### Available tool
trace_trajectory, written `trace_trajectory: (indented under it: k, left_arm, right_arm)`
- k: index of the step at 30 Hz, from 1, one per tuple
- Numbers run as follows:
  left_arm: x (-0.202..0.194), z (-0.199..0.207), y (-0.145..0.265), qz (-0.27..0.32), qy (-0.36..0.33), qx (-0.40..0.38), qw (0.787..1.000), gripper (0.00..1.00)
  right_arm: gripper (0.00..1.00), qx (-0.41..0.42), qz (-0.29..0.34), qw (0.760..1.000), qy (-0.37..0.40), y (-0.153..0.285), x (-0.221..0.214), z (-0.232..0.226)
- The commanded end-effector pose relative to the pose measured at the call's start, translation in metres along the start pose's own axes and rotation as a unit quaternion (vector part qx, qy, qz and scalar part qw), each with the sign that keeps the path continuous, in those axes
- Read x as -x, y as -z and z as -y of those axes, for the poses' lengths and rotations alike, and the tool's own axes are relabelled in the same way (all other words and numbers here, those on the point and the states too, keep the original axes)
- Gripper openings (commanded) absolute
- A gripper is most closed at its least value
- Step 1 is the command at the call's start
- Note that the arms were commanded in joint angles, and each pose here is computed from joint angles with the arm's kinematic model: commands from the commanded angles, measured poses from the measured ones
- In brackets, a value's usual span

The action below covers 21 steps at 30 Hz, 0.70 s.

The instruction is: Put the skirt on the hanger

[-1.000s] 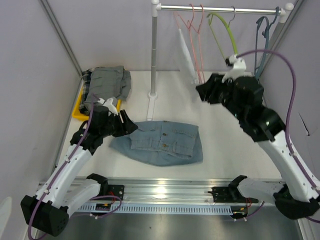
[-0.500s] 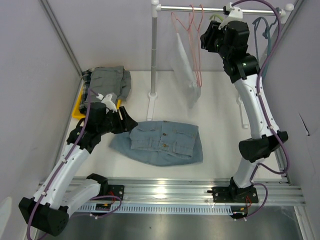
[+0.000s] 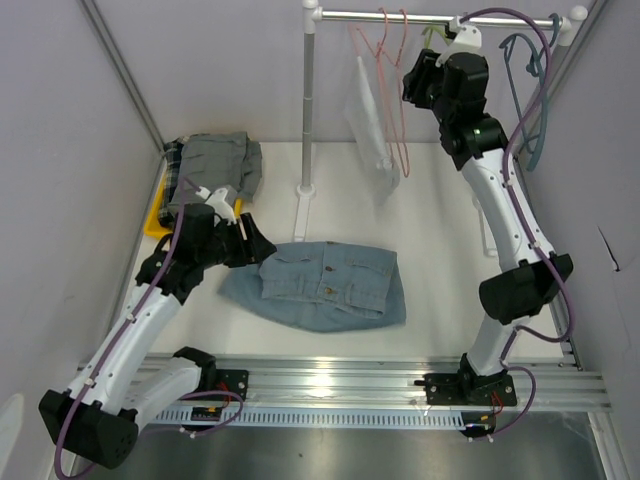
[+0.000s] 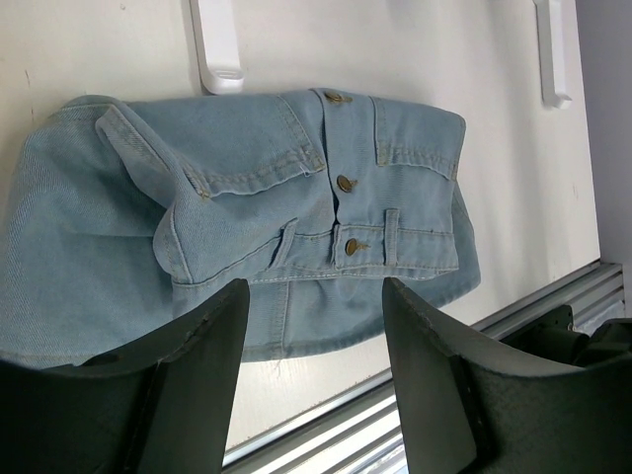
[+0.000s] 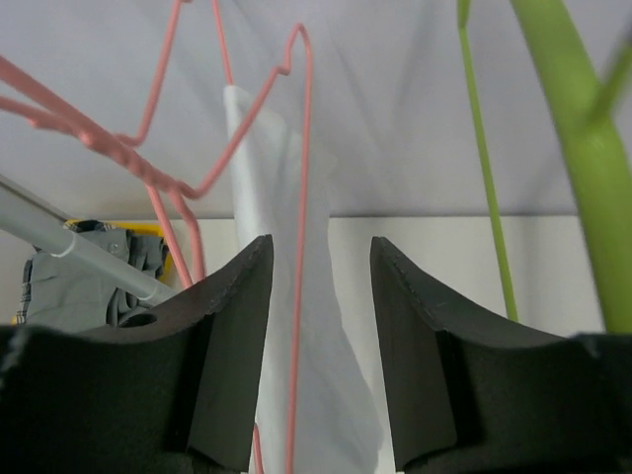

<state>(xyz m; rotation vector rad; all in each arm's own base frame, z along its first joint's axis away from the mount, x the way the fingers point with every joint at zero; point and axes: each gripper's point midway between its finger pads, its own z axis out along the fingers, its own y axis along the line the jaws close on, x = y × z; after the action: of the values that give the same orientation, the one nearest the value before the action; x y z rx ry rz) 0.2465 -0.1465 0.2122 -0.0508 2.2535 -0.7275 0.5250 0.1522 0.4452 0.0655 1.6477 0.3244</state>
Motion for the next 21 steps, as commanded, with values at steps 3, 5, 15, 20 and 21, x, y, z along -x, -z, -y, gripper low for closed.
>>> trace_trajectory:
  k: [3, 5, 15, 20, 21]
  left_arm:
    - [0.008, 0.004, 0.002, 0.006, -0.013, -0.01, 1.0, 0.62]
    - [0.007, 0.004, 0.001, 0.005, -0.014, -0.011, 1.0, 0.62]
    - [0.001, 0.001, -0.001, -0.002, -0.013, -0.009, 1.0, 0.62]
    - [0.001, 0.001, 0.0, -0.002, -0.016, -0.008, 1.0, 0.62]
    - [0.001, 0.0, 0.0, -0.002, -0.017, -0.007, 1.0, 0.62]
  right_arm:
    - [0.49, -0.02, 0.114, 0.993, -0.036, 0.049, 0.063, 0.008]
    - [0.49, -0.008, 0.124, 0.991, -0.04, 0.059, 0.064, 0.005]
    - [0.56, 0.065, 0.11, 0.991, -0.033, 0.053, 0.06, -0.024]
    - [0.56, 0.082, 0.107, 0.991, -0.022, 0.04, 0.057, -0.034]
    - [0.56, 0.087, 0.113, 0.99, -0.021, 0.039, 0.062, -0.037]
